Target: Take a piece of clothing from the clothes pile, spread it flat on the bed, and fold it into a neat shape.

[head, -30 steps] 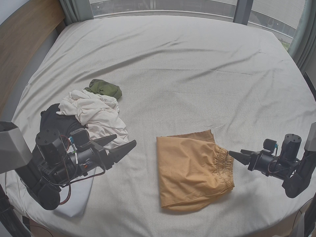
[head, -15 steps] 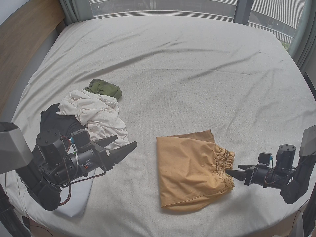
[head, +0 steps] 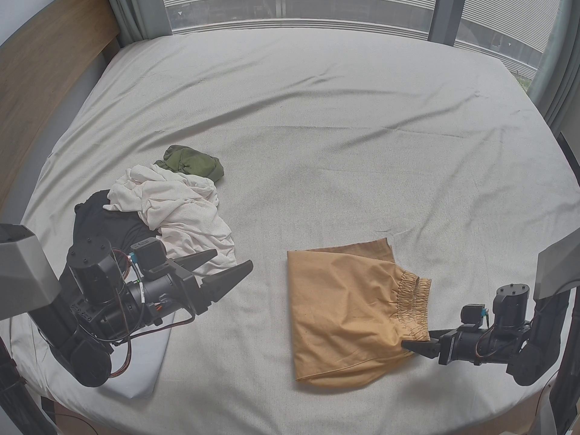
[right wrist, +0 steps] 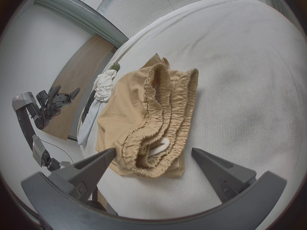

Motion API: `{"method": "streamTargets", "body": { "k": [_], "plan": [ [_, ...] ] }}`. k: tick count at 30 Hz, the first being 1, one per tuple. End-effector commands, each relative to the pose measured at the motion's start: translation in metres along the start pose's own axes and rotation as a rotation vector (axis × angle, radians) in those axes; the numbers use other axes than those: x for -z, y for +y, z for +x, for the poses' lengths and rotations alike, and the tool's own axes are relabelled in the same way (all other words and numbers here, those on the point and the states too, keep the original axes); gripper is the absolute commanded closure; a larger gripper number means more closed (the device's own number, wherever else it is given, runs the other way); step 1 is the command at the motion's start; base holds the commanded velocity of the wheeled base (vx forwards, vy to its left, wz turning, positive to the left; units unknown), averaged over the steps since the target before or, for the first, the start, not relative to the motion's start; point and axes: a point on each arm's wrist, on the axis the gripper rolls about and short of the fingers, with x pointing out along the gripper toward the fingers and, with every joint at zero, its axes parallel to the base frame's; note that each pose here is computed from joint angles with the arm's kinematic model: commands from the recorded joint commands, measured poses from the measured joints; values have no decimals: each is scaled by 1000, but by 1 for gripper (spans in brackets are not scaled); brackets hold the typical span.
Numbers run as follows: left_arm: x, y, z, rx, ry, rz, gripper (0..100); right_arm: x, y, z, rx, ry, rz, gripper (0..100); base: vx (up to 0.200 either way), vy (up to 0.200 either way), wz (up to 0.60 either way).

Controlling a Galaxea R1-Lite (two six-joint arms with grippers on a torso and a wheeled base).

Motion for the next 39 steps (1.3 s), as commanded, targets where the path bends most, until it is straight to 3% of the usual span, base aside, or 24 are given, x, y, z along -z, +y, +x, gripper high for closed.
{"method": "streamTargets", "body": {
  "k": [1, 10, 27, 39],
  "plan": [
    [0, -4, 1, 12, -1, 1, 0, 8, -1, 7, -5, 43, 15, 0, 0, 0, 0],
    [0, -4, 1, 11, -1, 3, 0, 10, 1, 20, -37, 47, 10, 0, 0, 0, 0],
    [1, -4, 0, 11, 4, 3, 0, -1, 10, 34, -91, 15, 133, 0, 0, 0, 0],
    [1, -4, 0, 10, 6, 3, 0, -1, 12, 37, -98, 17, 130, 0, 0, 0, 0]
  ]
}}
